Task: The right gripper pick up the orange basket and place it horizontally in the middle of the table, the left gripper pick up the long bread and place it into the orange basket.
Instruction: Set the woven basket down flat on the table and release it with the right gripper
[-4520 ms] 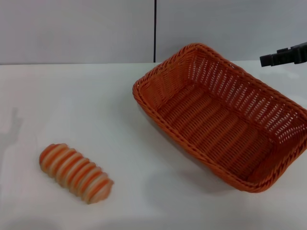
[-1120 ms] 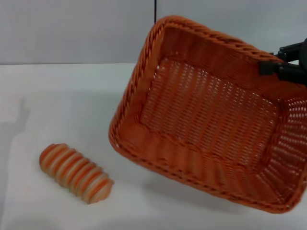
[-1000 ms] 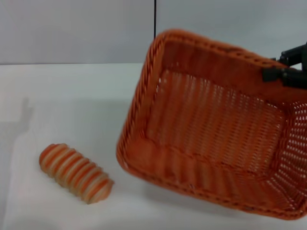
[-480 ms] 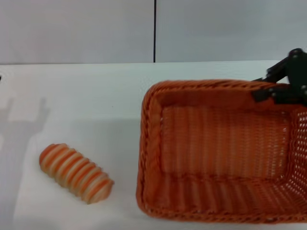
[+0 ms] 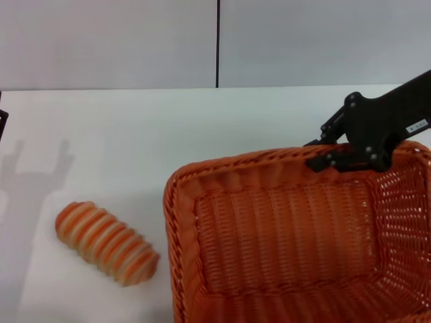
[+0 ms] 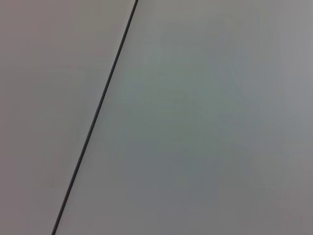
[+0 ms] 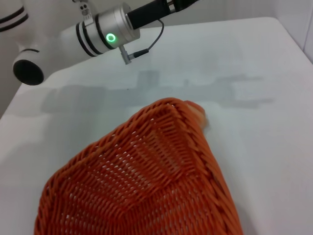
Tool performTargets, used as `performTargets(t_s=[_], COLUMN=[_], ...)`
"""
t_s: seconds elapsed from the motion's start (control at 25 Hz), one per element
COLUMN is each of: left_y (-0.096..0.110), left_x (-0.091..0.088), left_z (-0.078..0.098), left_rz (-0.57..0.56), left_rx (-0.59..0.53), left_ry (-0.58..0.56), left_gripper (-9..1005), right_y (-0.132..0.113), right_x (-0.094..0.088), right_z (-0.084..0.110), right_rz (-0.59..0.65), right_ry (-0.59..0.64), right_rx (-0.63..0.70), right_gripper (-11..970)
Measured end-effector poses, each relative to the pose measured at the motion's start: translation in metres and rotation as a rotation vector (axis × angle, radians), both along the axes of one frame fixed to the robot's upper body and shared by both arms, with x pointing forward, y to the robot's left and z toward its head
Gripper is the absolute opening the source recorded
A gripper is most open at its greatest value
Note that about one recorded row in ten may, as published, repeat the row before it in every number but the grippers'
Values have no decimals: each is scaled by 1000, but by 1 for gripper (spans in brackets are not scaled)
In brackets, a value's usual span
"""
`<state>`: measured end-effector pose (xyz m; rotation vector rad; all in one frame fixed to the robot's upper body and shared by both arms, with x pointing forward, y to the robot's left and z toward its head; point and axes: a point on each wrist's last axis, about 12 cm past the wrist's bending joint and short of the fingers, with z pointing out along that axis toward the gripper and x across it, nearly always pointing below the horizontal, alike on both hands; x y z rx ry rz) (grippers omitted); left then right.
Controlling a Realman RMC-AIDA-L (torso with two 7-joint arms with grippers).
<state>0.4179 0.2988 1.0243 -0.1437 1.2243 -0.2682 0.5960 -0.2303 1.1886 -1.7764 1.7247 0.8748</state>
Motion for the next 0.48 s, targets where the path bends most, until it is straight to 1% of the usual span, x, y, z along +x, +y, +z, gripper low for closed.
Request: performTargets(t_s=[0.24, 0.48], left_y=[0, -1], left_x=[0, 1], left_z=[-1, 0], left_rz=[0, -4], left_rx=[0, -1], left_ry=[6, 4], left_gripper=[855, 854], right_y=[5, 6], right_x=[4, 10], right_z=[-2, -1], right_rz=[-13, -56], right_ry=[-35, -70], right_rx=[7, 20], right_gripper=[155, 160])
